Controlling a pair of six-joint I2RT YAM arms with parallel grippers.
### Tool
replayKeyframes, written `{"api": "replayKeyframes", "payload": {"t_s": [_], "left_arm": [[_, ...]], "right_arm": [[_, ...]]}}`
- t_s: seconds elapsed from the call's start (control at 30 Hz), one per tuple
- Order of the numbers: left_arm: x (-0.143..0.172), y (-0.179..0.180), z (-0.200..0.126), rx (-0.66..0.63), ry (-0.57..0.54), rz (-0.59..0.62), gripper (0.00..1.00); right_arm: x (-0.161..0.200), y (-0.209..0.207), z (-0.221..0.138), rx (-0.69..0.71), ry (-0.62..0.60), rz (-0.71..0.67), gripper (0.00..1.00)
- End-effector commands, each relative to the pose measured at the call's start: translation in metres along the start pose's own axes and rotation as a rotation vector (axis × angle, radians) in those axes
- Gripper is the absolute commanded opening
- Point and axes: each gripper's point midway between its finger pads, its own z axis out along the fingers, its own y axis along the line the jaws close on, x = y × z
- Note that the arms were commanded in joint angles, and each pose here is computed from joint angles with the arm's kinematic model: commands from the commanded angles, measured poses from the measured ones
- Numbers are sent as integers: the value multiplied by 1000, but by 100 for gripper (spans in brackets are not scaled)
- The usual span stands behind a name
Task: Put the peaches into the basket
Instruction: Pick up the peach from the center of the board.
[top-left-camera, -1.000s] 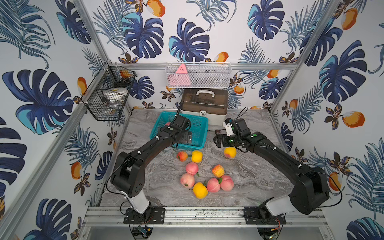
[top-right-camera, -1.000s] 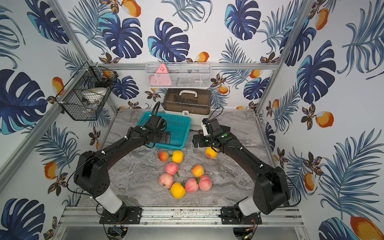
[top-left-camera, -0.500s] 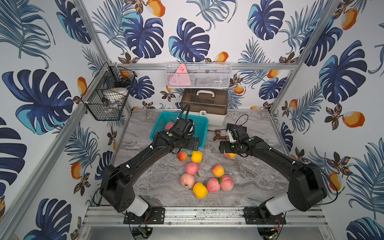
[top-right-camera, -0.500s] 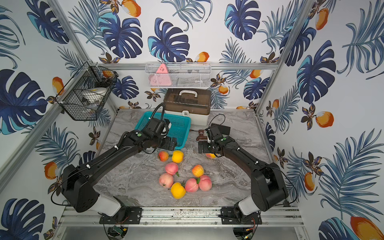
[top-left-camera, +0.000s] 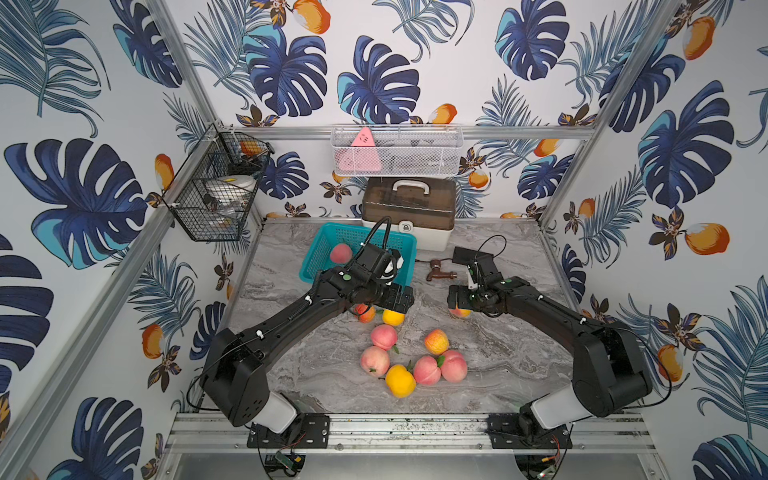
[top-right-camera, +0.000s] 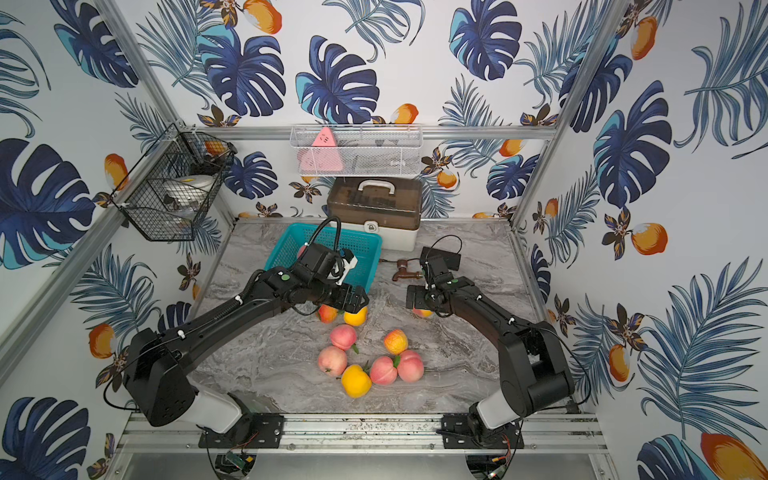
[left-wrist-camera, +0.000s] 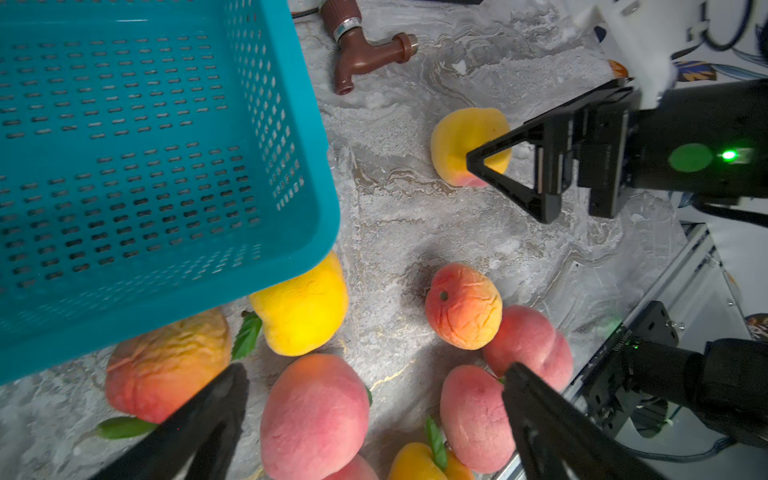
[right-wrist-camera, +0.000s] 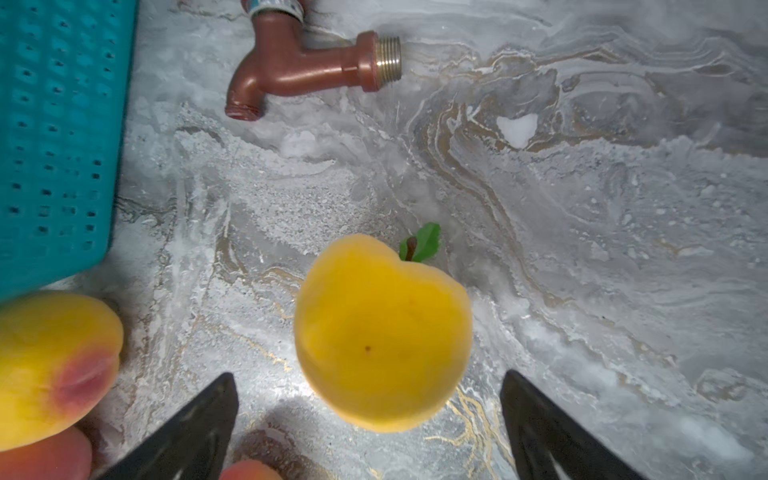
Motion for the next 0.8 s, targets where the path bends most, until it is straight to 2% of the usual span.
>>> {"api": "replayKeyframes", "payload": {"t_s": [0.0,0.6,0.77], "left_arm": [[-3,-12,3,62,-13,-11,99],[-5,-12,9,64,-11,-21,99],[-5,-12,9,63,-13,-29,99]], "right_arm": [[-4,-1,8,4,-12,10,100],[1,-1,39,-19,40,25,100],[5,-2,43,-25,50,28,94]]}}
